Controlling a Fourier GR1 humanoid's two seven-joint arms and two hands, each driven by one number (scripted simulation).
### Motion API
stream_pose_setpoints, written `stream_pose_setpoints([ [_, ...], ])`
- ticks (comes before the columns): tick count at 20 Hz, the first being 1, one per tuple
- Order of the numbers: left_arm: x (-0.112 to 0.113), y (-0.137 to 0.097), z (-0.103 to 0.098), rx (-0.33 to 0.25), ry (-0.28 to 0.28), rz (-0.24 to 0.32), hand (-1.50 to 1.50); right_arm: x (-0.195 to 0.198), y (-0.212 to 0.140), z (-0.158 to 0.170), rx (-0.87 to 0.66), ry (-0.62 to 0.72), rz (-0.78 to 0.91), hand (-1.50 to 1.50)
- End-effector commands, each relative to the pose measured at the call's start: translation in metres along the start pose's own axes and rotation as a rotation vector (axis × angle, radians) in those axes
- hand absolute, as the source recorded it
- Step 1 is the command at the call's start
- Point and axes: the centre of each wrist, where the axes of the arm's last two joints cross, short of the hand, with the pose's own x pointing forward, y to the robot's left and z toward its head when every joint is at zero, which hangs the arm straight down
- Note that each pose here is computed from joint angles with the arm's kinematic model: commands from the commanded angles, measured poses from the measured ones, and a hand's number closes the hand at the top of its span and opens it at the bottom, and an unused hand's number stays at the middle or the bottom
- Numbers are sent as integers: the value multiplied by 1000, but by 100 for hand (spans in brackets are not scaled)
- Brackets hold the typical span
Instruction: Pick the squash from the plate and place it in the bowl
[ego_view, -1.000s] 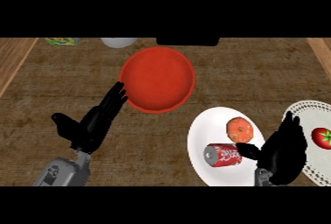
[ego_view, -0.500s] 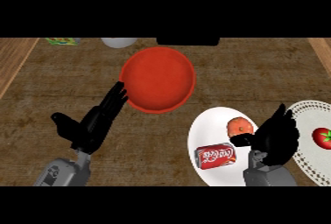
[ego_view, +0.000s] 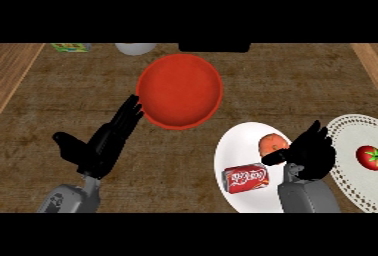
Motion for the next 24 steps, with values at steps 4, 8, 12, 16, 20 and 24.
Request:
stream_pose_setpoints([
  [4,-5,-3,-1,0,5,-4,0,19,12,-2,13,221,49,-150],
  [8,-1,6,0,14,0,-12,0,19,12,-4,19,233,34,-150],
  [12,-9,-17,-1,-1,17,14,0,21,26,-5,7,232,32,-150],
  [16,3,-2,0,8,5,8,0,25,19,-7,-14,231,17,-150],
  [20,9,-1,-8,14,-3,1,0,30,23,-12,-18,247,41,-150],
  [24,-5,5,4,1,8,11,0,17,37,-12,-19,261,12,-150],
])
